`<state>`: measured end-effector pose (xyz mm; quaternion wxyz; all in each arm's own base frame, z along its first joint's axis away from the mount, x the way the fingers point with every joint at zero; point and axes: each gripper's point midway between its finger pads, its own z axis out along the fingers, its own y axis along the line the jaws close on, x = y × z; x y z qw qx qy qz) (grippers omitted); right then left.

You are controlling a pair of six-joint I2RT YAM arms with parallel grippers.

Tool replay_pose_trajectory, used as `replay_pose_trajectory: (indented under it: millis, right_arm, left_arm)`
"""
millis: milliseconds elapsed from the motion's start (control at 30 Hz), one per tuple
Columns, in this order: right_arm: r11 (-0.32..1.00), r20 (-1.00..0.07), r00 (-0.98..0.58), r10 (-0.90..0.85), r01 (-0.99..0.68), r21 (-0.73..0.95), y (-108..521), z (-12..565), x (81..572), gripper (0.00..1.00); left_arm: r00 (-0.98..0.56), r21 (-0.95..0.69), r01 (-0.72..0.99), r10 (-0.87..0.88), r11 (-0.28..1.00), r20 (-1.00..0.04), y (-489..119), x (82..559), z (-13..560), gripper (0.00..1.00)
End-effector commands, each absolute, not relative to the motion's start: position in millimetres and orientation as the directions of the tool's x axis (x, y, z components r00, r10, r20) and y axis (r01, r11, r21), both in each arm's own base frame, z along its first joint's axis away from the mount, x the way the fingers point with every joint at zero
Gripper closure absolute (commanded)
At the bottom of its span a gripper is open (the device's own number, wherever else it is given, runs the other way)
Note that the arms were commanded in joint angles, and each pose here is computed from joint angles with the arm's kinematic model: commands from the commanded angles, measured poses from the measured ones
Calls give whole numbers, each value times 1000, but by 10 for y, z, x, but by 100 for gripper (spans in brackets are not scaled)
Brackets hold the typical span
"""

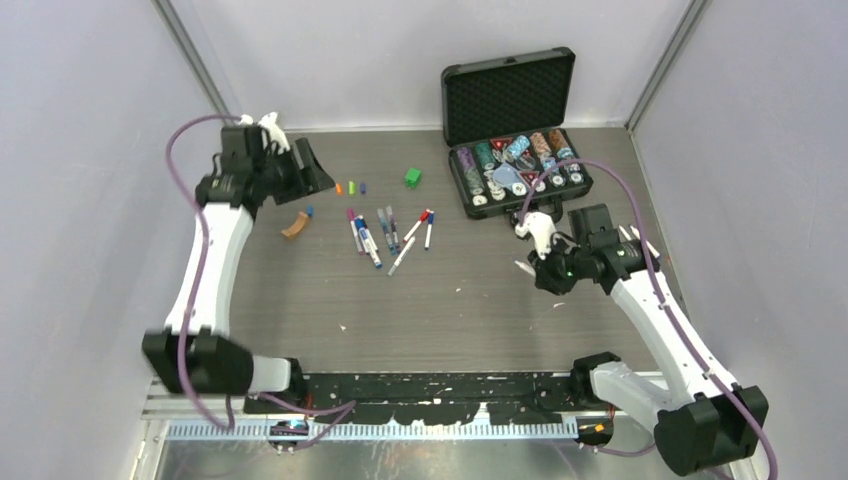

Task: Open the pen caps
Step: Place the pen at the center of the board.

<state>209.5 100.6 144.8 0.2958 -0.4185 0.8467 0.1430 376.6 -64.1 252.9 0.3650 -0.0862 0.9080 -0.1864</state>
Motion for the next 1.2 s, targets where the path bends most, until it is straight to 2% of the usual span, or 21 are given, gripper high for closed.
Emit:
replay_pose_trajectory:
  millis: [0, 133, 300, 500, 833, 1033, 1167]
  right_arm:
    - [706, -443, -604, -662, -701, -99, 398, 1167, 1859, 100]
    - [733, -359, -657, -663, -668, -130, 117, 998, 1699, 100]
    - [729, -220, -698, -682, -674, -120, -150, 798, 1499, 100]
    - [767, -146, -753, -642, -632, -113, -434, 669, 1358, 100]
    - [825, -144, -813, -565, -557, -95, -546, 468, 1508, 94]
    - [843, -181, -824, -537, -532, -82, -507, 307, 1632, 90]
    - [841, -155, -827, -541, -538, -63, -513, 179, 1612, 80]
  left_arm:
    - [-649, -592, 201, -346, 780, -677, -1072, 3300, 2840, 28]
    - [-616, -616, 259, -364, 744, -698, -1146, 2812, 2693, 17]
    - [-646, -517, 228, -270, 825, -714, -994, 2537, 2341, 16]
    - [-595, -477, 222, -270, 850, -757, -916, 2487, 2200, 13]
    - [-623, -509, 221, -281, 832, -730, -968, 2471, 2148, 12]
    - [-621, -506, 218, -282, 835, -732, -959, 2475, 2146, 12]
    - [-618, -499, 211, -280, 841, -734, -941, 2472, 2147, 12]
